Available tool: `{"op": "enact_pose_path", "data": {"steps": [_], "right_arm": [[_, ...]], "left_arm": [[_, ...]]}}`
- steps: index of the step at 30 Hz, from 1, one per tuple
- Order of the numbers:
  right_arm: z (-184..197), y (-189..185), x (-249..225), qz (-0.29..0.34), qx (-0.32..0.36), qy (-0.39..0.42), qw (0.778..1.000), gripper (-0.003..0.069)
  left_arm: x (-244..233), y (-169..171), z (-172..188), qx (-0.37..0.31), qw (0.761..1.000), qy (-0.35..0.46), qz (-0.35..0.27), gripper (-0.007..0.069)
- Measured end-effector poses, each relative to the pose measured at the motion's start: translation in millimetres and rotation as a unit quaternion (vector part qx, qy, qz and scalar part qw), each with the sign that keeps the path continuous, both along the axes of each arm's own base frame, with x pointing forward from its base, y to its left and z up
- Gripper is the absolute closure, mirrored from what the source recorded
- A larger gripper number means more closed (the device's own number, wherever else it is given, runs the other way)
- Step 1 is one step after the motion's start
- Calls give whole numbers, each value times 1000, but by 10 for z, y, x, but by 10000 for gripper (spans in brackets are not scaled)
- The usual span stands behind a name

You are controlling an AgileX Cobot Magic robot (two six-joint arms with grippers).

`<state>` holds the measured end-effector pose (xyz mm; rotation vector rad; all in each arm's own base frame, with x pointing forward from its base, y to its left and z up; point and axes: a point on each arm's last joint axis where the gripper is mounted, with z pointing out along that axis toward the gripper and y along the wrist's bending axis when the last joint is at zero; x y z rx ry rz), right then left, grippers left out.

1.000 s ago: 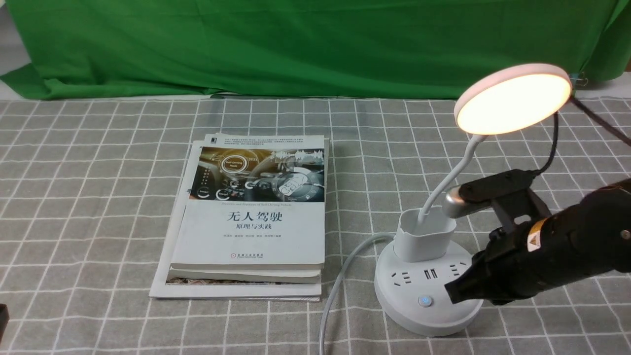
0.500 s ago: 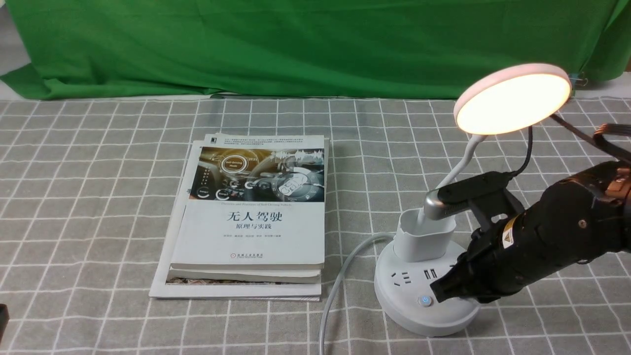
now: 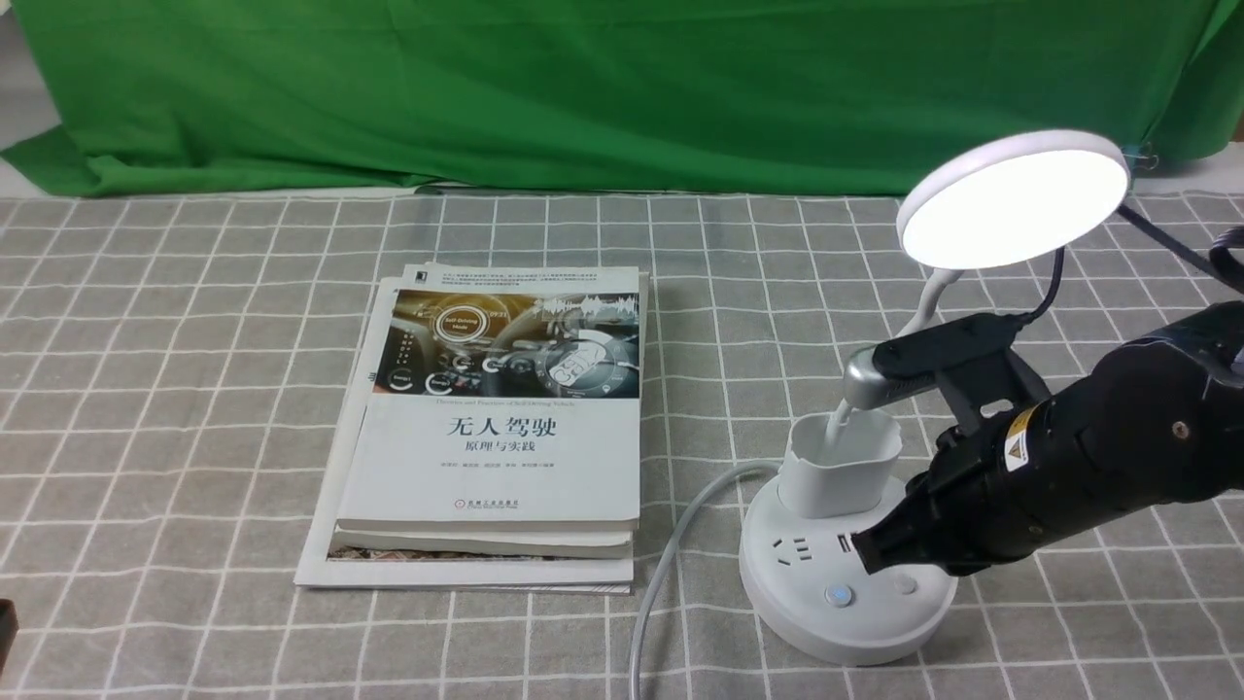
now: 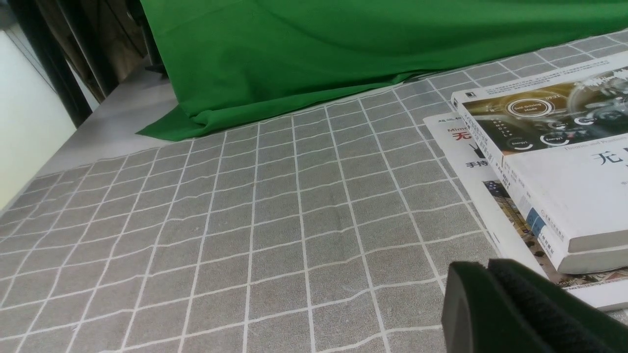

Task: Turn off the desk lamp on the grey coffee tablecloth by hand.
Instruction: 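Press the power button on the lamp base to turn the lamp off with the right gripper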

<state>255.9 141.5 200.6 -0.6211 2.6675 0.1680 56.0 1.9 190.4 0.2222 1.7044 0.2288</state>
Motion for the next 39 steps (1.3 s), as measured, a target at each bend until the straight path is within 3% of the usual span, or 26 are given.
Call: {"op": "enact_pose_path", "data": {"steps": [12,26,33,39], "right_arm": [[-281,10,2,-7,-4,23,1000,617],[52,-28,-78,-9,23,-15,1000,618],[-264,-51,-115,-12,9,8,1000,622],[-286,-5,-31,-15,22,-12,1000,617]], "left_arm": [[0,0,0,0,1000,0,0,606],[0,0,0,0,1000,0,0,606],[0,0,0,0,1000,0,0,606],[0,0,0,0,1000,0,0,606]]}}
